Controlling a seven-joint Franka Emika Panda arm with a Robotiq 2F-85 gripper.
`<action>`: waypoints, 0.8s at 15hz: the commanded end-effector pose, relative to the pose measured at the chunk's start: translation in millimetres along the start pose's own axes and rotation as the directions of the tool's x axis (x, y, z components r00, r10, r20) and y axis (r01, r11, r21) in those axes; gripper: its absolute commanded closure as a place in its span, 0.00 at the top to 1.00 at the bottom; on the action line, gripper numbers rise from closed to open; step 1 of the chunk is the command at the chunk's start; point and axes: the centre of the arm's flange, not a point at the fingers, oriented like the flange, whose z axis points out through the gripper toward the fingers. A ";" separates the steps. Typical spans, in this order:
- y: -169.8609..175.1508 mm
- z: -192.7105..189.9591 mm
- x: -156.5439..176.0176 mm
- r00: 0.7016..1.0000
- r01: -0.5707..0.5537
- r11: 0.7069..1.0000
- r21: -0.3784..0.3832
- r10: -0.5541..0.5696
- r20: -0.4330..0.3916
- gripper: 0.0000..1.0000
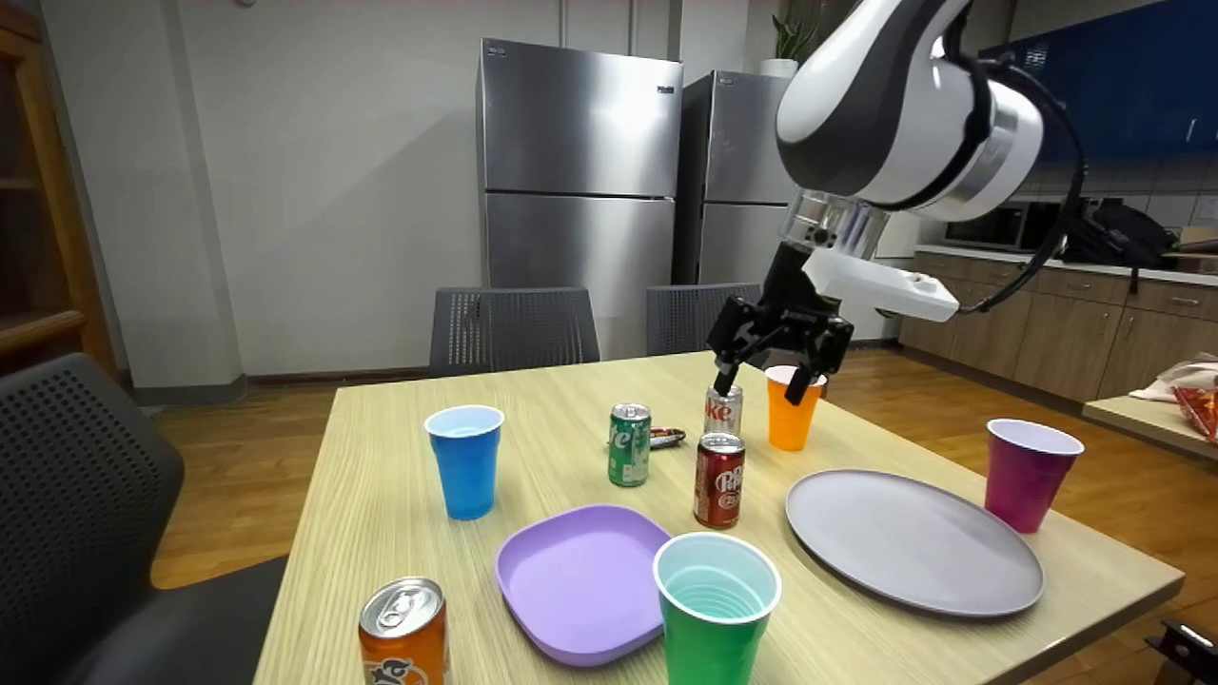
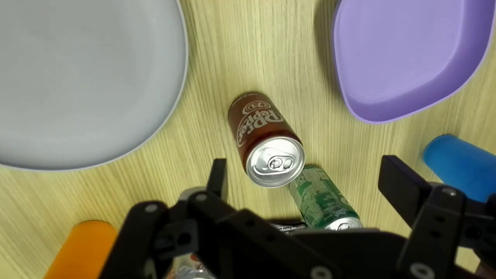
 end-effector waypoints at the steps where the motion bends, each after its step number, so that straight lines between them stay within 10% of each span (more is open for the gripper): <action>1: -6.2 33.1 34.0 1.000 0.026 1.000 0.005 -0.026 0.017 1.00; 12: -2.4 67.2 66.5 0.993 0.109 0.992 -0.062 -0.105 0.052 1.00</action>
